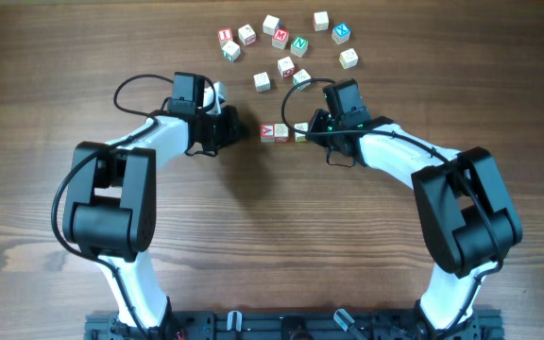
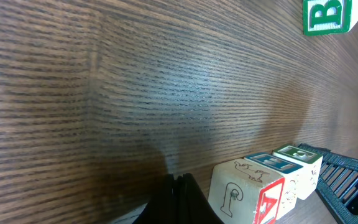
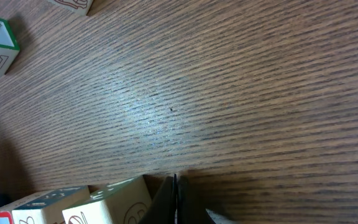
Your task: Form a horizontal line
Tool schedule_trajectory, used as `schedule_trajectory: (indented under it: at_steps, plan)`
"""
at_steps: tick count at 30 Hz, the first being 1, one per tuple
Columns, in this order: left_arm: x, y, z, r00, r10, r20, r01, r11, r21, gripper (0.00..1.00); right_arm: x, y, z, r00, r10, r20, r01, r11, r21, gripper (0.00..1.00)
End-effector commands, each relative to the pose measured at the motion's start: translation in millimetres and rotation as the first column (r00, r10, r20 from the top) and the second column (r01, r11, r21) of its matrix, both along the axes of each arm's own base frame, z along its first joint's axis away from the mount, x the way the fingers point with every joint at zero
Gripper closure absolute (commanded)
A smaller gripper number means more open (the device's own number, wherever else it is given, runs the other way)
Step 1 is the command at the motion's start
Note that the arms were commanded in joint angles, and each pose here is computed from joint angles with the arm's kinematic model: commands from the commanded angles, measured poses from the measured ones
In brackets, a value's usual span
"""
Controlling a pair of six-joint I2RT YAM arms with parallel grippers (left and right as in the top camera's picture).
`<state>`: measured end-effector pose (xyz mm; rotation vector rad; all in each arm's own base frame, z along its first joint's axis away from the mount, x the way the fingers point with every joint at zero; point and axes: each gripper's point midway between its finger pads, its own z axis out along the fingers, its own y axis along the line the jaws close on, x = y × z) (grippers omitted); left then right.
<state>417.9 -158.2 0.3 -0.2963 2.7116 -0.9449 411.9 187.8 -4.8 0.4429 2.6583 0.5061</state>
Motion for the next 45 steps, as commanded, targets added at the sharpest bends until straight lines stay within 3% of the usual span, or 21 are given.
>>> schedule_trajectory:
  at_steps: [1,29,45]
  plan:
    - [-3.9,0.2,-9.2,1.0,-0.018,-0.009,0.018,1.0,0.009,0.96,-36.5,-8.4,-45.3,0.99,-0.002,-0.142,-0.007,0.998,-0.065,0.96]
    - [-2.6,-0.3,-8.5,1.0,-0.017,-0.003,0.017,1.0,0.007,0.96,-42.5,10.5,-41.7,0.984,0.044,-0.17,-0.039,0.999,0.035,0.96]
    - [0.4,-1.0,-6.9,1.0,-0.017,0.012,0.017,1.0,0.004,0.96,-27.5,1.6,-39.6,0.991,0.11,-0.073,-0.114,0.991,-0.062,0.96]
